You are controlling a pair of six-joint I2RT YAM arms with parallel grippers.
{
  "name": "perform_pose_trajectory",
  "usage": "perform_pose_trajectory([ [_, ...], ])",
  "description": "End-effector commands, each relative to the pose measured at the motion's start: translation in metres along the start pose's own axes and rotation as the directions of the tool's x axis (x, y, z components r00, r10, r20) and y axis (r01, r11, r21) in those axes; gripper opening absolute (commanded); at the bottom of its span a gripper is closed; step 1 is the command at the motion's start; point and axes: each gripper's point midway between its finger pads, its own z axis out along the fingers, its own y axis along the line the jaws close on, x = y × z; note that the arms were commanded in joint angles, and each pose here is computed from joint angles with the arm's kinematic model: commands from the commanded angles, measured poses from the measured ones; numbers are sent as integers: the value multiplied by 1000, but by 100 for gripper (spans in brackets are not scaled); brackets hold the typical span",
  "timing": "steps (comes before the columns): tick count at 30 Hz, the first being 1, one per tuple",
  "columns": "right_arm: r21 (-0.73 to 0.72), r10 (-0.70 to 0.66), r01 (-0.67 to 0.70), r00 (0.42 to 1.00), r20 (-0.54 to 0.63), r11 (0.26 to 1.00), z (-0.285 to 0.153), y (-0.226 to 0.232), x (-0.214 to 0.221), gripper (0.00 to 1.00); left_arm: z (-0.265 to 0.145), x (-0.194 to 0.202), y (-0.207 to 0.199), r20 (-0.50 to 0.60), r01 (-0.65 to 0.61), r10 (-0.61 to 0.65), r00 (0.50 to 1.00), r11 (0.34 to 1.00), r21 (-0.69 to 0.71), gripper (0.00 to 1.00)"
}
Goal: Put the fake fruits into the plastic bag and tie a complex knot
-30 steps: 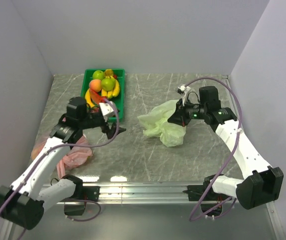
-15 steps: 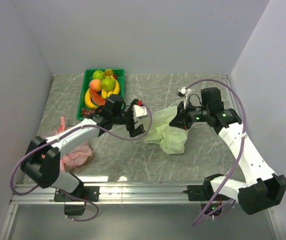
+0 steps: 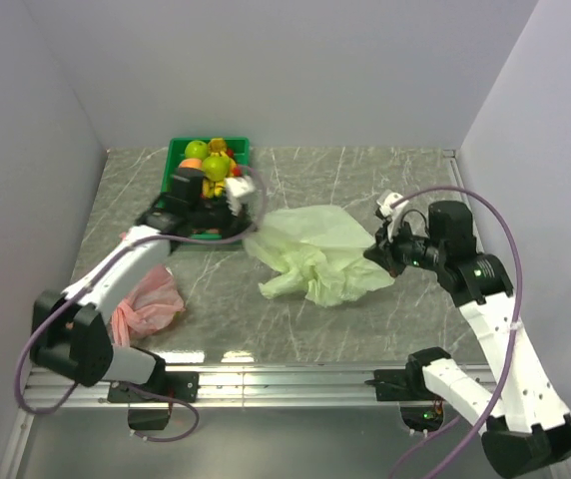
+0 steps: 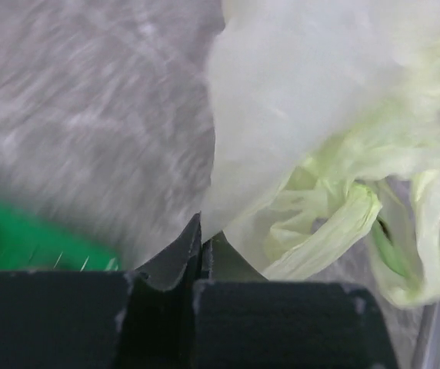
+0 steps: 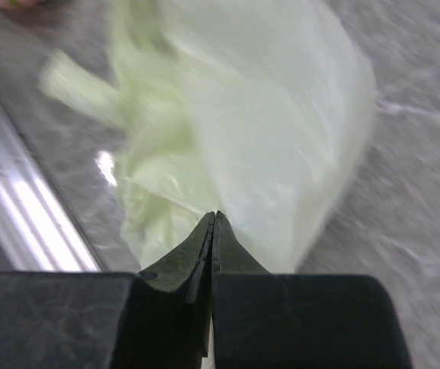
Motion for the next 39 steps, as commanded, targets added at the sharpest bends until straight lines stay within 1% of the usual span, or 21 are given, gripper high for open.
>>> perform_pose_trajectory([
  [1, 209, -71, 96, 990, -124, 973, -10, -44, 42, 0, -50, 1, -8, -14, 109, -108, 994, 994, 31, 0],
  [3, 274, -66, 121, 977, -202, 954, -13, -65, 70, 0, -65, 24, -8, -92, 182, -177, 980, 982, 49, 0],
  [6, 318, -50, 136, 963, -266, 938, -17, -88, 93, 0, -75, 31, -3, -139, 237, -227, 964, 970, 61, 0],
  [9, 266, -55, 137, 954, -295, 954, -13, -85, 96, 0, -72, 27, -8, -135, 266, -249, 959, 955, 127, 0],
  [11, 190, -60, 108, 968, -242, 976, -11, -69, 73, 42, -66, 16, -11, -123, 299, -282, 952, 941, 156, 1],
  [12, 173, -53, 92, 974, -219, 981, -12, -63, 64, 58, -63, 11, -13, -121, 300, -282, 952, 939, 171, 1],
  [13, 156, -90, 116, 982, -167, 981, -12, -55, 42, 86, -61, 4, -14, -119, 304, -286, 951, 936, 177, 0],
  [14, 155, -82, 102, 988, -131, 983, -12, -49, 31, 92, -54, 1, -20, -132, 312, -290, 948, 930, 196, 0],
  [17, 141, -158, 162, 987, -37, 977, -13, -28, -7, 95, -41, -5, -24, -149, 373, -350, 925, 910, 181, 0],
  [21, 130, -97, 93, 995, 26, 987, -4, -6, -34, 95, -32, -3, -25, -169, 483, -462, 871, 869, 113, 1],
  [22, 130, -96, 91, 995, 31, 987, 2, -4, -39, 95, -31, -3, -27, -175, 545, -525, 833, 832, 102, 1],
  [23, 110, -98, 95, 995, 27, 989, 8, 4, -40, 95, -30, -4, -24, -164, 553, -535, 829, 829, 89, 1],
  [25, 90, -54, 52, 998, 20, 995, 20, 7, -42, 95, -29, -5, -30, -167, 655, -638, 751, 752, 72, 1],
  [27, 59, -37, 36, 999, 13, 998, 29, 18, -44, 95, -28, -8, -30, -140, 687, -675, 724, 724, 64, 1],
  [28, 52, -32, 32, 999, -1, 998, 35, 20, -42, 95, -30, -14, -32, -122, 727, -718, 686, 685, 55, 1],
  [30, 20, -39, 40, 999, -17, 999, 44, 31, -40, 95, -30, -21, -31, -81, 743, -738, 670, 666, 66, 0],
  [31, 24, -47, 47, 999, -15, 999, 48, 33, -41, 95, -32, -28, -33, -63, 772, -769, 636, 632, 71, 1],
  [33, 34, -52, 53, 998, -20, 998, 56, 37, -41, 96, -32, -35, -35, -47, 784, -785, 618, 612, 102, 1],
  [35, 76, -47, 49, 998, -36, 996, 67, 31, -38, 97, -33, -40, -39, -46, 813, -814, 579, 571, 117, 1],
  [37, 124, -55, 63, 997, -61, 990, 79, 24, -33, 98, -34, -45, -42, -45, 819, -823, 567, 557, 138, 1],
  [39, 245, -90, 116, 989, -115, 963, 85, 0, -23, 99, -35, -46, -45, -53, 821, -825, 562, 550, 151, 1],
])
